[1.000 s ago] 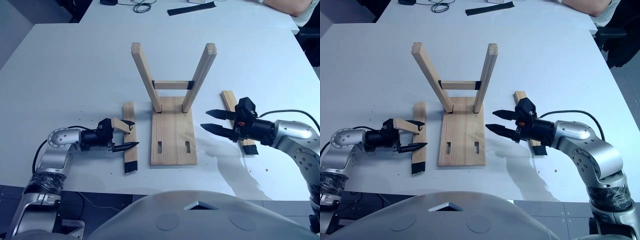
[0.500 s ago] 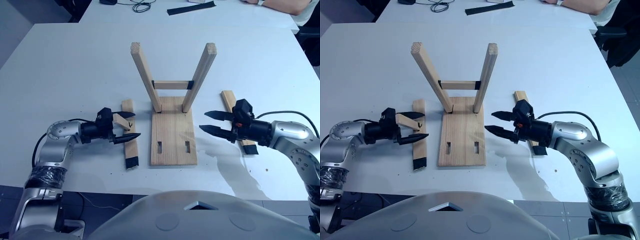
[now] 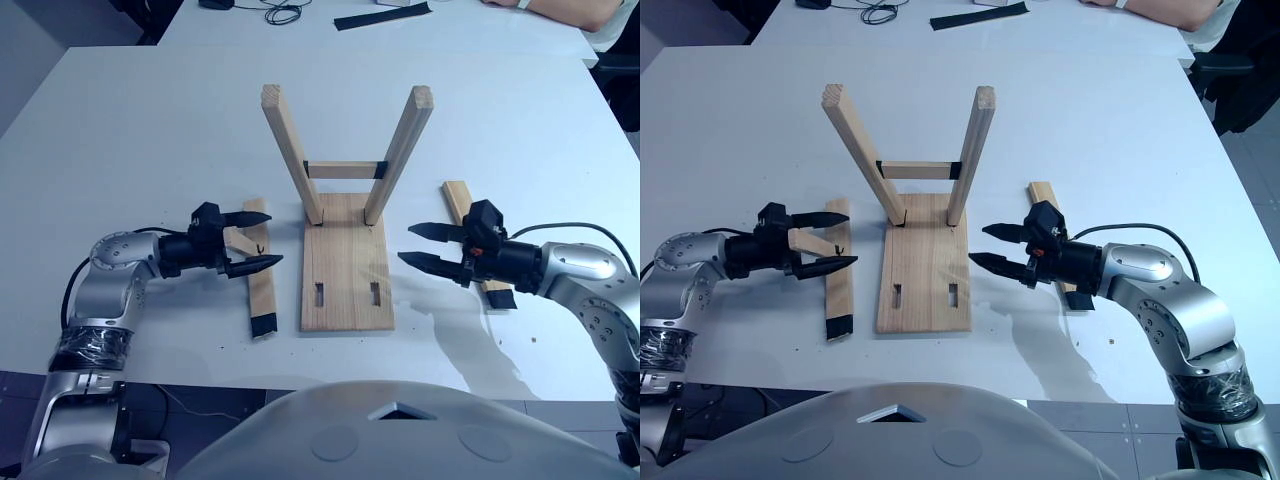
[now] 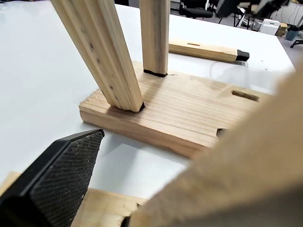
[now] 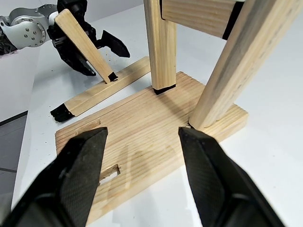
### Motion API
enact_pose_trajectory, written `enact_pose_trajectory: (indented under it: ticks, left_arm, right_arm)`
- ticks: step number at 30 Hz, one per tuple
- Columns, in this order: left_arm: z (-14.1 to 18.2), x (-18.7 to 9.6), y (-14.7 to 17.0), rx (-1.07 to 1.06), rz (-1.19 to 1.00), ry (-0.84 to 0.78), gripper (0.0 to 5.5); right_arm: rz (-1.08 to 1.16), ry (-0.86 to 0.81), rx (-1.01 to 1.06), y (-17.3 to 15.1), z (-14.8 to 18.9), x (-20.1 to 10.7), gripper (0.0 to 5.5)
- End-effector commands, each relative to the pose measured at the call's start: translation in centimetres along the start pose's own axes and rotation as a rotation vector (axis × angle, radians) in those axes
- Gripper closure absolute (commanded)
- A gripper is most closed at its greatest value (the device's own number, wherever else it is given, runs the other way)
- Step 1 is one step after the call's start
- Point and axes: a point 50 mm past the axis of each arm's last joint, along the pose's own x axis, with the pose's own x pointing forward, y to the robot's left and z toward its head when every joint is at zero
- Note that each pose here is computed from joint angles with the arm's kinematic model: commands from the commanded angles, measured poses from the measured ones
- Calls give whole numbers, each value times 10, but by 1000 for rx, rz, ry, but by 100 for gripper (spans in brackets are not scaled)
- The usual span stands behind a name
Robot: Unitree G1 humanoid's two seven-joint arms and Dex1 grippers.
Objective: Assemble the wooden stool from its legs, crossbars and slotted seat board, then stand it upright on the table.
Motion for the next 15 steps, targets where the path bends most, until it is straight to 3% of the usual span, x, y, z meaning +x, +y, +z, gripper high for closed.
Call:
enact_pose_trajectory:
  ticks: [1,15]
  left_arm:
    - [13,-1,6,10,15,-36,107]
    - [23,-1,16,-14,21,-48,107]
  right_arm:
    - [-3,2,-13,0,-1,1,273]
    - [-13,1,-21,1,-4,5,273]
